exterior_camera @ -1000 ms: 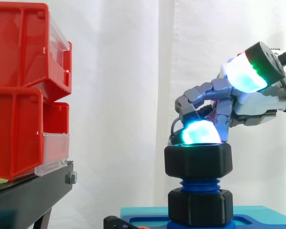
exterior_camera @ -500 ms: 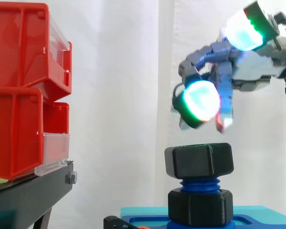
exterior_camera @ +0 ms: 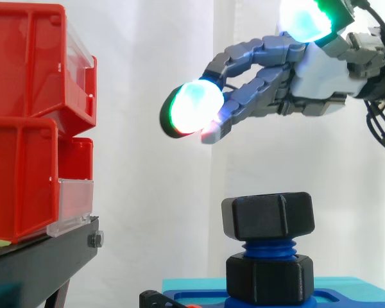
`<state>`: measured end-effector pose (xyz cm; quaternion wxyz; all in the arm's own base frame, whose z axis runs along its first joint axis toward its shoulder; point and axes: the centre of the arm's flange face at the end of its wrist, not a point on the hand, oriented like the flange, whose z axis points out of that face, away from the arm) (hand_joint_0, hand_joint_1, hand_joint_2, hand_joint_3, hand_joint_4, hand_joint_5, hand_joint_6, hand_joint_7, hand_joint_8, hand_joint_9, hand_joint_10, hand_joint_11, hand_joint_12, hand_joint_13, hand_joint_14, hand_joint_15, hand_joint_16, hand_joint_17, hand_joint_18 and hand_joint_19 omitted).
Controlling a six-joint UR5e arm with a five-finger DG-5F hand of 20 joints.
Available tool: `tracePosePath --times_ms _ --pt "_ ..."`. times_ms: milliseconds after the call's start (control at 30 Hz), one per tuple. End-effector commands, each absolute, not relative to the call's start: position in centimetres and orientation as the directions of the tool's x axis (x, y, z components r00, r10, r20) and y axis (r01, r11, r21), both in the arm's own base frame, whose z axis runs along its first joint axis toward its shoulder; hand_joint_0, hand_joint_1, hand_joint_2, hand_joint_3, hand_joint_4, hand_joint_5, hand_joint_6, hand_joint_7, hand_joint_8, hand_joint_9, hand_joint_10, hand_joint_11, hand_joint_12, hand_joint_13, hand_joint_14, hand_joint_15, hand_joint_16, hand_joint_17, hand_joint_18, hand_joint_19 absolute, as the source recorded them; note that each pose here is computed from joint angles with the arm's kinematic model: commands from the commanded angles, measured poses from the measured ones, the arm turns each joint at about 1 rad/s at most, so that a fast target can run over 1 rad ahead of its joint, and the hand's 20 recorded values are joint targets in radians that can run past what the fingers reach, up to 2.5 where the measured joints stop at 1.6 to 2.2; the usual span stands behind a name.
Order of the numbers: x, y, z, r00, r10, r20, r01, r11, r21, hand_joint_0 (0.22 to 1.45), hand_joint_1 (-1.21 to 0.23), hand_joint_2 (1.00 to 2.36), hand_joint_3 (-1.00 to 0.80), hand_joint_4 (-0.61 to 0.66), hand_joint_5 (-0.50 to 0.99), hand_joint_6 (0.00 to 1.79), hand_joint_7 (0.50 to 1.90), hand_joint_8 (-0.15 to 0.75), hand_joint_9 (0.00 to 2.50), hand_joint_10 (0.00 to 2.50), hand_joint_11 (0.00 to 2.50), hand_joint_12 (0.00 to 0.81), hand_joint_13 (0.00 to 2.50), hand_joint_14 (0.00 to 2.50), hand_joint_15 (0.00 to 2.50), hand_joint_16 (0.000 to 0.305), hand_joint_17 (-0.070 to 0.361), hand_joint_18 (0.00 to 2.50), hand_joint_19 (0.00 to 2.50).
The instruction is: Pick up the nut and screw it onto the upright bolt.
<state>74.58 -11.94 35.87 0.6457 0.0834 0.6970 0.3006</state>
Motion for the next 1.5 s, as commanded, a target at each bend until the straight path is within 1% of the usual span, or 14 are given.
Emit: tracePosePath --times_ms 0,100,233,267,400,467,700,867,1067,1333,1467 --pt "74.6 -10.6 34.0 -0.171 0.51 -0.843 -0.273 0.797 0.538 0.46 -0.1 1.0 -0.5 0.09 -0.21 0.5 0.54 0.188 0.34 0.0 0.0 0.289 0.07 0.0 0.0 0.034 0.076 0.0 0.0" --pt "74.6 -10.2 33.3 -0.171 0.51 -0.843 -0.273 0.797 0.538 0.46 -0.07 1.0 -0.5 0.08 -0.21 0.5 0.55 0.177 0.28 0.0 0.0 0.287 0.0 0.0 0.0 0.035 0.079 0.0 0.0" --pt "74.5 -9.9 32.6 -0.18 0.518 -0.836 -0.273 0.791 0.548 0.46 -0.07 1.0 -0.5 0.08 -0.22 0.5 0.55 0.167 0.25 0.0 0.0 0.287 0.0 0.0 0.0 0.035 0.079 0.0 0.0" --pt "74.5 -9.3 32.4 -0.189 0.515 -0.836 -0.275 0.789 0.549 0.46 -0.07 1.0 -0.5 0.08 -0.22 0.5 0.55 0.167 0.25 0.0 0.0 0.287 0.0 0.0 0.0 0.035 0.08 0.0 0.0" --pt "74.1 -9.0 30.8 -0.207 0.515 -0.832 -0.269 0.787 0.555 0.46 -0.06 1.0 -0.5 0.09 -0.22 0.5 0.55 0.164 0.26 0.0 0.0 0.285 0.0 0.0 0.0 0.035 0.079 0.0 0.0" --pt "74.0 -9.0 30.5 -0.211 0.515 -0.831 -0.266 0.787 0.556 0.46 -0.06 1.0 -0.5 0.09 -0.22 0.5 0.55 0.164 0.26 0.0 0.0 0.285 0.0 0.0 0.0 0.035 0.079 0.0 0.0" --pt "74.3 -8.8 30.8 -0.187 0.515 -0.836 -0.283 0.787 0.548 0.46 -0.06 1.0 -0.5 0.11 -0.21 0.5 0.56 0.164 0.27 0.0 0.0 0.282 0.0 0.0 0.0 0.035 0.078 0.0 0.0" --pt "74.3 -8.7 30.9 -0.188 0.515 -0.837 -0.287 0.786 0.548 0.46 -0.07 1.0 -0.5 0.11 -0.2 0.5 0.57 0.165 0.28 0.0 0.0 0.28 0.0 0.0 0.0 0.034 0.077 0.0 0.0" --pt "74.4 -9.2 31.1 -0.167 0.516 -0.84 -0.291 0.788 0.542 0.46 -0.08 1.0 -0.5 0.13 -0.19 0.5 0.59 0.17 0.31 0.0 0.0 0.279 0.03 0.0 0.0 0.034 0.077 0.0 0.0" --pt "74.4 -9.6 30.8 -0.168 0.517 -0.84 -0.289 0.788 0.543 0.46 -0.09 1.0 -0.5 0.13 -0.19 0.5 0.6 0.172 0.32 0.0 0.0 0.277 0.04 0.0 0.0 0.034 0.076 0.0 0.0" --pt "74.0 -9.6 29.7 -0.173 0.517 -0.838 -0.284 0.789 0.545 0.47 -0.1 1.0 -0.5 0.13 -0.19 0.5 0.6 0.176 0.33 0.0 0.0 0.277 0.04 0.0 0.0 0.034 0.076 0.0 0.0"
